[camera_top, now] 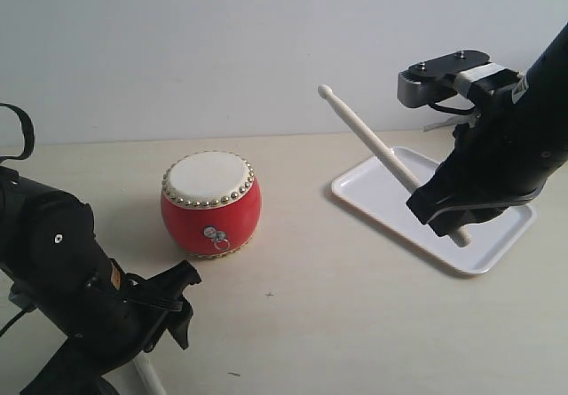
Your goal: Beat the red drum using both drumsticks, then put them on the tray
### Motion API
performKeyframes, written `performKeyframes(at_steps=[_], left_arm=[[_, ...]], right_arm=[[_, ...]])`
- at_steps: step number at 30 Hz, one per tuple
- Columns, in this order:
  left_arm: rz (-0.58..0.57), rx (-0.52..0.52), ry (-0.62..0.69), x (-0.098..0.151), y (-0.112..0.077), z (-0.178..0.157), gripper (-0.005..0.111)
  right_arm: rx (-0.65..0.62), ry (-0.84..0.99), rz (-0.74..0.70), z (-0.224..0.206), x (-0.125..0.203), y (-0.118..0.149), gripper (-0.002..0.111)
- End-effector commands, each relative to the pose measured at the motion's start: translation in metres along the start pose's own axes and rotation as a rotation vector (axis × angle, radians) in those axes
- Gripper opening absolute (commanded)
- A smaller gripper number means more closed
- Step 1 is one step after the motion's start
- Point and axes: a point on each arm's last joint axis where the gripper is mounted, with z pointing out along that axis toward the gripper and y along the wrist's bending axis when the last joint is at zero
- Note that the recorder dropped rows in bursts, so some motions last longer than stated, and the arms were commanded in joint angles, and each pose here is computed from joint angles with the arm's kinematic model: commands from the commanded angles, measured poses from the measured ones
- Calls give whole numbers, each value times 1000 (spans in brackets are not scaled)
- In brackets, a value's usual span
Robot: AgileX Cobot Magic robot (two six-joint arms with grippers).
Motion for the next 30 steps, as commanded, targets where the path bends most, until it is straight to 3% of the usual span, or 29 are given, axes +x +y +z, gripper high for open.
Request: performKeyframes(at_steps=[1,30], left_arm=[[11,-4,1,2,1,1,73],[59,-76,55,4,5,22,68]], right_arm=[[2,-17,-6,-2,-1,-1,0],[3,-19,-10,-2,-1,-1,0]])
